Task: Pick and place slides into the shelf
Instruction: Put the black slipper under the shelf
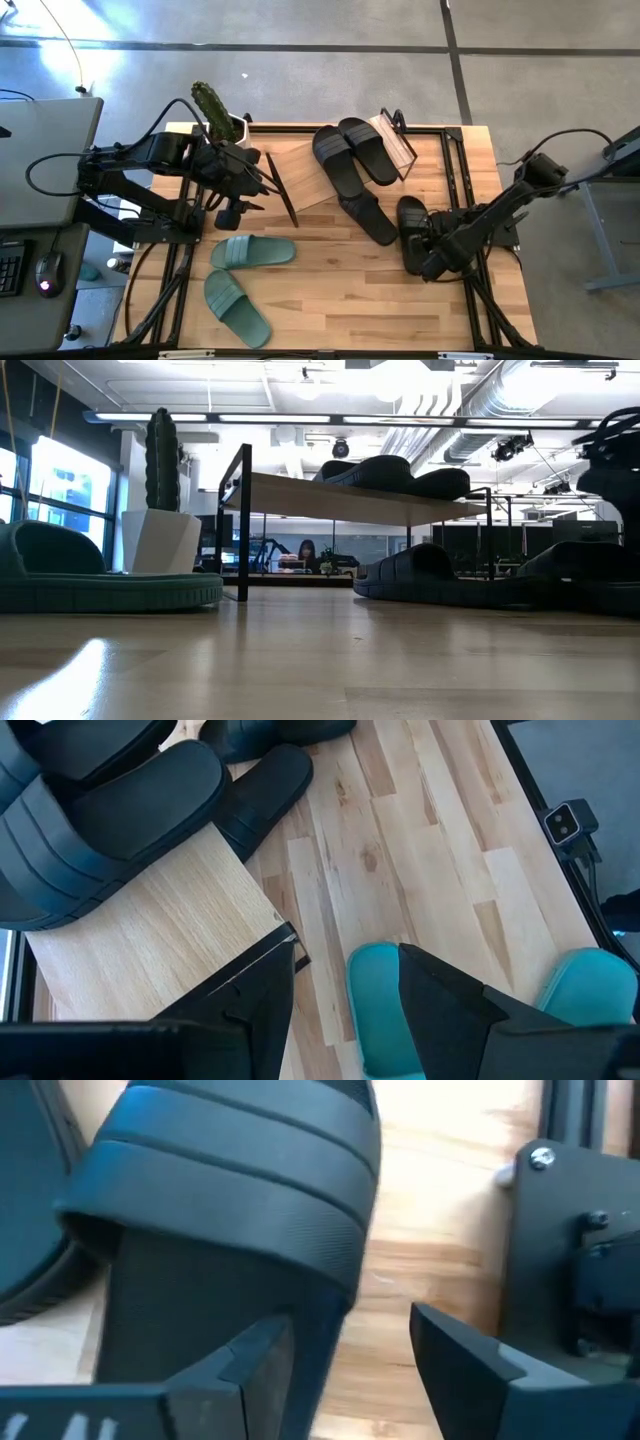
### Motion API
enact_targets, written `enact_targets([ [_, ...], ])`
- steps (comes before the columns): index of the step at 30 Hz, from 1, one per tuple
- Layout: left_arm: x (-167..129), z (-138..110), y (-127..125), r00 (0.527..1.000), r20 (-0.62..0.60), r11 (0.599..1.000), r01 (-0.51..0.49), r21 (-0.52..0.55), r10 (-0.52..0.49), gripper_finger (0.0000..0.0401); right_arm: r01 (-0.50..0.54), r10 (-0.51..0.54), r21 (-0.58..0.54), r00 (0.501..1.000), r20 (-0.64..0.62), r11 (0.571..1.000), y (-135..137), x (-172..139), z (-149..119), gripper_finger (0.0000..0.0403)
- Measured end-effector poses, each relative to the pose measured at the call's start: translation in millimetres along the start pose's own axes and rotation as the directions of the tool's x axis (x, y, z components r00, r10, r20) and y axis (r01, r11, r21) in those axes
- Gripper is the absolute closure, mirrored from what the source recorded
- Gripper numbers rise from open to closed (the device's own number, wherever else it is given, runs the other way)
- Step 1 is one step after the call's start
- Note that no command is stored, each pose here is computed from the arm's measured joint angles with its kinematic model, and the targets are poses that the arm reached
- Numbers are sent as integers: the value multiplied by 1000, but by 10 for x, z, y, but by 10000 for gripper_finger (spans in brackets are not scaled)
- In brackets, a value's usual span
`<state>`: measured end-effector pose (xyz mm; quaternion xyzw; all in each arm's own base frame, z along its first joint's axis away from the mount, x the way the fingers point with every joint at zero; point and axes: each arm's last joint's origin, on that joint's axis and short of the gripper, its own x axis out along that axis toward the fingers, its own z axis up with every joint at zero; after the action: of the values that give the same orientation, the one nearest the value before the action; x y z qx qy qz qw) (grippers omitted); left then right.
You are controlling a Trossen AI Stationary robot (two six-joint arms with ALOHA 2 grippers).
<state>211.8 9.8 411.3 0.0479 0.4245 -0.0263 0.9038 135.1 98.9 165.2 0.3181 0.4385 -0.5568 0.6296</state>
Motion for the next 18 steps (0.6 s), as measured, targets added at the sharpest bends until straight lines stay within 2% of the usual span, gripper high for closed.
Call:
enact_targets([
  [8,1,11,2,1000,11,1000,-2,1,2,235,123,-121,81,992,-27,989,121,152,69,247],
  [14,1,12,2,1000,12,1000,-2,2,2,235,131,-126,158,991,-36,979,200,220,164,276],
  [18,1,12,2,1000,12,1000,-2,3,2,235,95,-99,191,995,6,977,237,244,219,323],
])
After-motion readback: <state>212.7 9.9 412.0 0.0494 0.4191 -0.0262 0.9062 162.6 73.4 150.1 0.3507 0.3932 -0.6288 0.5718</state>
